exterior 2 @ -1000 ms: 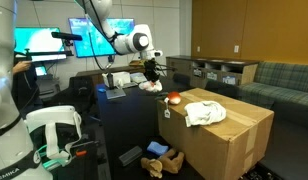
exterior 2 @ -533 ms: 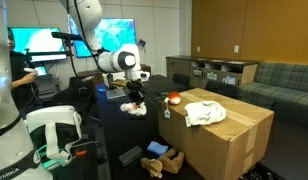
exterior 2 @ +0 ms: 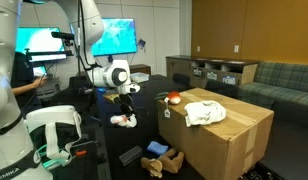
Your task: Put the objects on the table on the box and the objects on the box on the table
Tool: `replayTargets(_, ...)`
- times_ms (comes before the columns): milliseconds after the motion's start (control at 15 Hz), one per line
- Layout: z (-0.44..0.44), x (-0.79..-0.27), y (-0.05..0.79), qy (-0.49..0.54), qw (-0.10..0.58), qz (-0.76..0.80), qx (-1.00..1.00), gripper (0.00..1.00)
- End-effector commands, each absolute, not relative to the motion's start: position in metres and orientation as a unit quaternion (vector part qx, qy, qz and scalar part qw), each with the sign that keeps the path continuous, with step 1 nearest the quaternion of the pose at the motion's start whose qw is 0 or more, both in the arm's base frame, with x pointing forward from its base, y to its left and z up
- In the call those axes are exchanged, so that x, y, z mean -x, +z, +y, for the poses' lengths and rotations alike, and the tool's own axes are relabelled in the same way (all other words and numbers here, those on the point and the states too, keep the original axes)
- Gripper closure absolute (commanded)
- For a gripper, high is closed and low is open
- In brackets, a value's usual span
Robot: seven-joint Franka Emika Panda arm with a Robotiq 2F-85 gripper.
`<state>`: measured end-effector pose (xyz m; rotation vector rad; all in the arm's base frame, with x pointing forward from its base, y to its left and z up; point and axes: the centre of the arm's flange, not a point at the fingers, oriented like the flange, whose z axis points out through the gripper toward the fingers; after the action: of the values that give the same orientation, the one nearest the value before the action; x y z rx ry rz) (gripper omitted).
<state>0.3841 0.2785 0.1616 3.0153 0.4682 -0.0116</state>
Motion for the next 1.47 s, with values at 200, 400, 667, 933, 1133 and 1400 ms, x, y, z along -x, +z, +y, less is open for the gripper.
replayTargets(200,0.352,-0.364,0.125,0.016,0.016,0.167,-0.986,0.98)
replayTargets(400,0.383,-0.364,0.122,0.028,0.002,0.166,-0.986,0.98)
replayTargets(667,0.405,-0.381,0.118,0.052,0.006,0.166,-0.985,0.97)
replayTargets(933,0.404,-0.408,0.115,0.068,0.014,0.154,-0.986,0.97)
replayTargets(1133,0.400,-0.426,0.111,0.075,0.016,0.136,-0.988,0.95)
replayTargets(1400,0.391,-0.442,0.109,0.080,0.023,0.122,-0.989,0.54)
